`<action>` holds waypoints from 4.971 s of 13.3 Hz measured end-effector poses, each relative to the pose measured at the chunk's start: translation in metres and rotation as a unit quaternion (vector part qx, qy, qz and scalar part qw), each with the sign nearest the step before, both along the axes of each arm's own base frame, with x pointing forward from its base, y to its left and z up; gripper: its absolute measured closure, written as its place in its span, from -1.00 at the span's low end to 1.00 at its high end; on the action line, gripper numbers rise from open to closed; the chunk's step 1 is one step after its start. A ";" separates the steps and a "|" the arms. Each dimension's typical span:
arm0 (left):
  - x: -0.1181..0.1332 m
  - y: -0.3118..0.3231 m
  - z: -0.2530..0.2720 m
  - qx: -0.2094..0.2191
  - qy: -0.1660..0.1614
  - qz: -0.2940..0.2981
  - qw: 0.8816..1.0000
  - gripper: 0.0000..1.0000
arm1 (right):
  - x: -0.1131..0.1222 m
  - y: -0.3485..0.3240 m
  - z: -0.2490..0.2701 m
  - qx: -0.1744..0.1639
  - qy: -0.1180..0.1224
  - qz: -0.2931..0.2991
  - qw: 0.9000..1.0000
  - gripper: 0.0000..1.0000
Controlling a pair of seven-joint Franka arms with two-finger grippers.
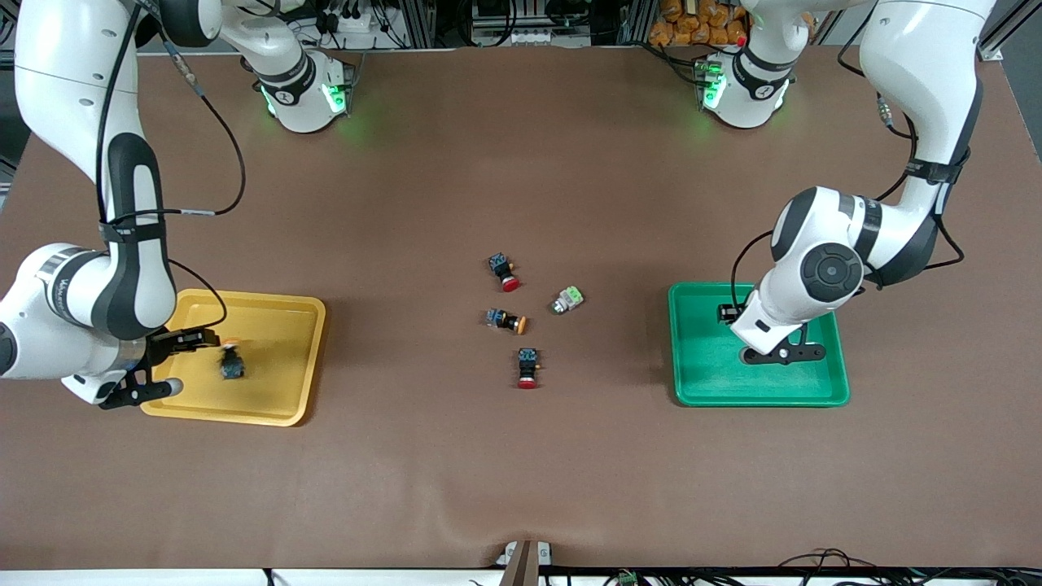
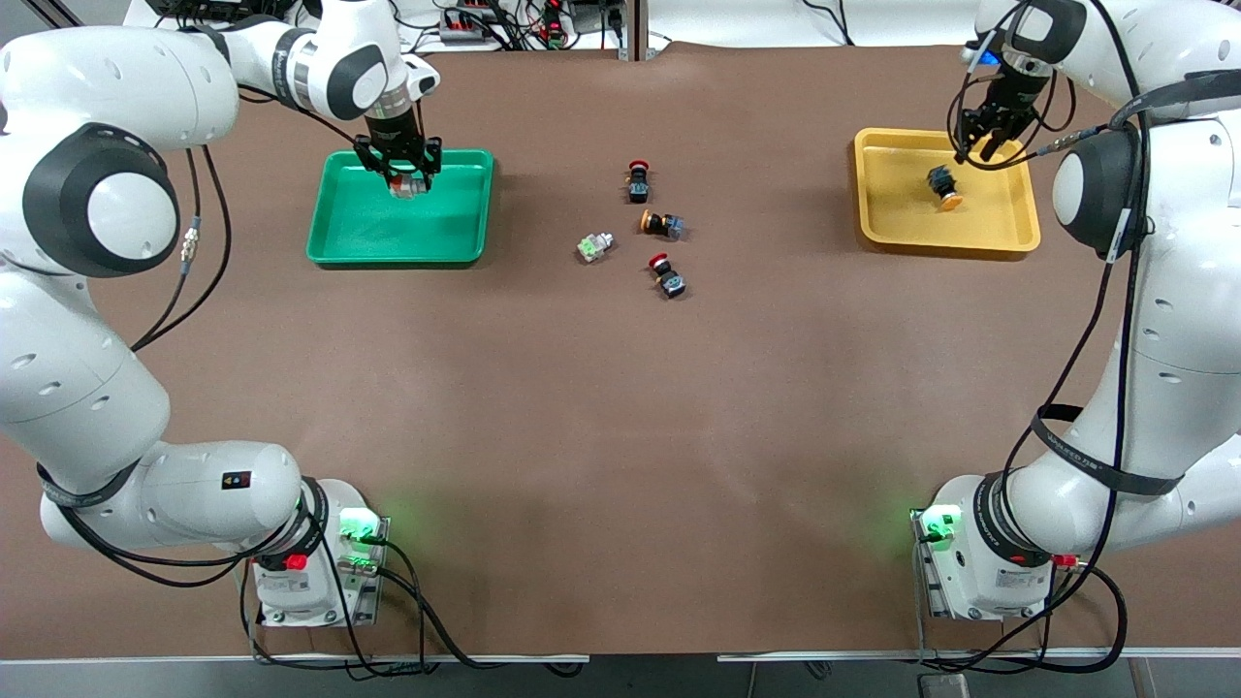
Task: Place green and yellow buttons in trays
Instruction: 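Place the orange button in the green tray while the right gripper fills the yellow tray, then reach the green-body button with the left gripper while the right gripper reaches another yellow-cap button, then grasp the green-body button with the left gripper while the right gripper grasps the yellow-cap button, then place the green button in the green tray while the right gripper fills the yellow tray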
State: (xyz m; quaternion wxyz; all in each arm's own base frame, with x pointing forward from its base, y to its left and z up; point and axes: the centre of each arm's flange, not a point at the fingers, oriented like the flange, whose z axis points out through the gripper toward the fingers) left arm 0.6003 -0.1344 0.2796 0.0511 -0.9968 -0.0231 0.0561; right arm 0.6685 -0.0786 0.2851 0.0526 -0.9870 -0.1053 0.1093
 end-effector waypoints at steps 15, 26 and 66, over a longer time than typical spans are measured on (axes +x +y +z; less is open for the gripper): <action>0.024 0.079 -0.065 0.005 -0.034 -0.031 0.999 -0.88 | -0.022 0.406 0.017 0.071 -0.118 0.337 0.932 -1.00; -0.019 -0.100 -0.023 -0.048 -0.035 0.004 0.998 -1.00 | -0.129 0.558 -0.076 0.064 -0.168 0.458 0.871 -1.00; -0.044 -0.254 -0.072 -0.068 -0.044 0.287 0.955 -0.32 | -0.010 0.079 0.005 0.109 -0.106 0.443 0.883 -0.99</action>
